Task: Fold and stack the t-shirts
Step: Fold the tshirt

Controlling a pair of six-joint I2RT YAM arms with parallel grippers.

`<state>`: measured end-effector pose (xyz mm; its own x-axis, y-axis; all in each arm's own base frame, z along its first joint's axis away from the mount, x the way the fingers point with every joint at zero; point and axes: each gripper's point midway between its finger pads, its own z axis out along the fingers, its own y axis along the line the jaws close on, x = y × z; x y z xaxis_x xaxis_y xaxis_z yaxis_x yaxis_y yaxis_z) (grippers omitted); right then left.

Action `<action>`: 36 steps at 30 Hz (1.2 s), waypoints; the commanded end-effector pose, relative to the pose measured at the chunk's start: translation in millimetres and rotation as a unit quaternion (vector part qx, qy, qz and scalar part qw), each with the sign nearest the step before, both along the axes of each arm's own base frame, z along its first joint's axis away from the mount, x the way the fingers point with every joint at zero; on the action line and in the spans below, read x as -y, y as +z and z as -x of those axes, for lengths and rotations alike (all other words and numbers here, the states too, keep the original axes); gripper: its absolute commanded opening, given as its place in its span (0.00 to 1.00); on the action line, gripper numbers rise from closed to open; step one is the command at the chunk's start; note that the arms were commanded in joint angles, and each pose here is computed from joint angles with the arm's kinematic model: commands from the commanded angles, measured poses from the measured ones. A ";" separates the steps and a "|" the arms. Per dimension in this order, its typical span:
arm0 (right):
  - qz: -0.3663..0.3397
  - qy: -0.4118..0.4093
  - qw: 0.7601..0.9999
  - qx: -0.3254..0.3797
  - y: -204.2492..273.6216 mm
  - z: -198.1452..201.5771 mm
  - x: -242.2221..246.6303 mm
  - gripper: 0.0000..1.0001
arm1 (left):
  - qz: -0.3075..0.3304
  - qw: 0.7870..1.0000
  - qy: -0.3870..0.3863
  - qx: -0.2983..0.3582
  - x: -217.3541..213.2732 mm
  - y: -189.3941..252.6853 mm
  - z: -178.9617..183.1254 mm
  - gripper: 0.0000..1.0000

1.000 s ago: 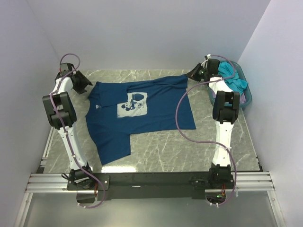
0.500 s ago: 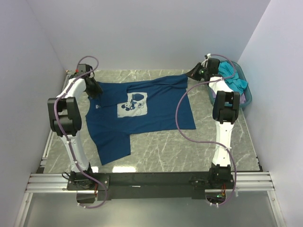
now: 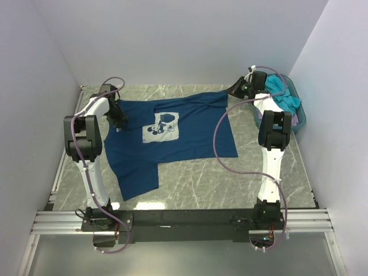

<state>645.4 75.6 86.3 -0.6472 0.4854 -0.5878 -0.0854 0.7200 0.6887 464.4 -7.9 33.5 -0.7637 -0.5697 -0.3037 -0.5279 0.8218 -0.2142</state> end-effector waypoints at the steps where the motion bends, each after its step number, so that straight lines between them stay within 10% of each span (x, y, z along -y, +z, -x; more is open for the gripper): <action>1: 0.007 0.011 0.998 0.057 54.2 -1.4 -4.1 0.02 | -0.008 1.000 -0.005 -0.005 1.3 -2.8 -1.8 0.34; 12: 0.007 0.016 0.998 0.059 56.5 1.3 -5.4 0.02 | -0.009 1.000 -0.007 0.001 1.8 5.7 -4.6 0.01; 36: 0.049 0.023 0.996 0.065 102.0 20.7 0.3 0.02 | -0.019 0.978 0.039 0.203 -43.4 214.7 -22.6 0.01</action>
